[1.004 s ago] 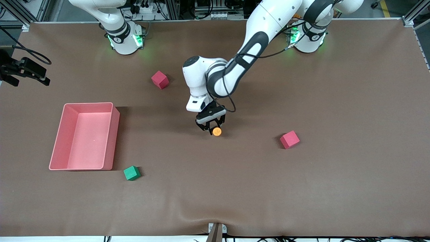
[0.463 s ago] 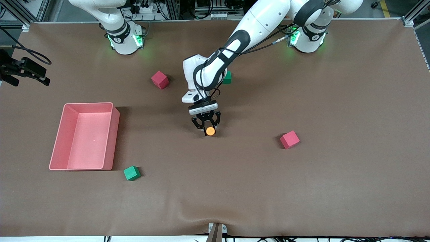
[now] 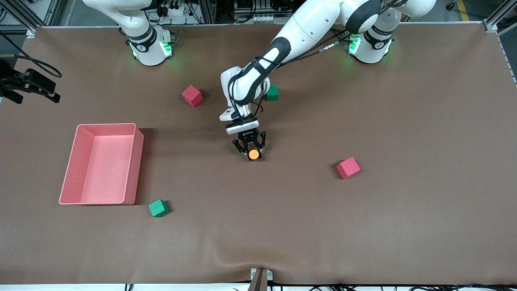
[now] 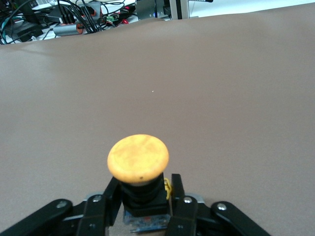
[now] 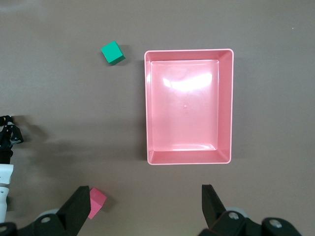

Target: Place and upright button with both arms

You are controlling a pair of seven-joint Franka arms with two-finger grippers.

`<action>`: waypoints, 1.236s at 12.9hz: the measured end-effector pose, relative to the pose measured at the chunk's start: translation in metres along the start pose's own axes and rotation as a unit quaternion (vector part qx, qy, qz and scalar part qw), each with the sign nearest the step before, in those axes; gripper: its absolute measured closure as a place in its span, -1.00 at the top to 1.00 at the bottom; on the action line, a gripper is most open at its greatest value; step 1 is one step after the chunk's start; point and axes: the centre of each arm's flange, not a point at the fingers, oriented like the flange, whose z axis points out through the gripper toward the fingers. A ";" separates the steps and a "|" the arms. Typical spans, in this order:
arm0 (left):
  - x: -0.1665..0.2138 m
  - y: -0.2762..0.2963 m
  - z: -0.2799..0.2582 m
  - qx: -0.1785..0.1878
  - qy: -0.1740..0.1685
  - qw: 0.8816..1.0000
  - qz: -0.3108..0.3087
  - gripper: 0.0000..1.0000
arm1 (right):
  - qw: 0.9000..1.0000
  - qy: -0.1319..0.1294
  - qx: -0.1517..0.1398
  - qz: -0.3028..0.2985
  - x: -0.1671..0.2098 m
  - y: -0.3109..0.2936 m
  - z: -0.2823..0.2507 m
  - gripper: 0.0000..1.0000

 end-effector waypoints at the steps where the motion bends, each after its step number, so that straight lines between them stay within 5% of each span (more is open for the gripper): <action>1: -0.002 0.000 -0.001 0.004 -0.001 1.000 0.000 0.21 | 1.000 0.000 0.000 0.000 0.000 0.000 0.000 1.00; 5: -0.008 0.007 -0.033 0.041 -0.063 0.996 -0.047 1.00 | 1.000 0.000 0.000 0.000 0.000 0.000 0.000 1.00; 9: 0.042 0.017 -0.126 0.056 -0.143 0.979 -0.131 1.00 | 1.000 0.000 0.000 0.000 0.000 0.000 0.000 1.00; 13: 0.169 -0.010 -0.238 0.011 -0.193 0.953 -0.233 1.00 | 1.000 -0.001 0.000 0.000 0.000 0.000 0.000 1.00; 16: 0.248 -0.054 -0.247 0.019 -0.204 0.940 -0.271 1.00 | 1.000 -0.001 0.000 0.000 0.000 0.000 0.000 1.00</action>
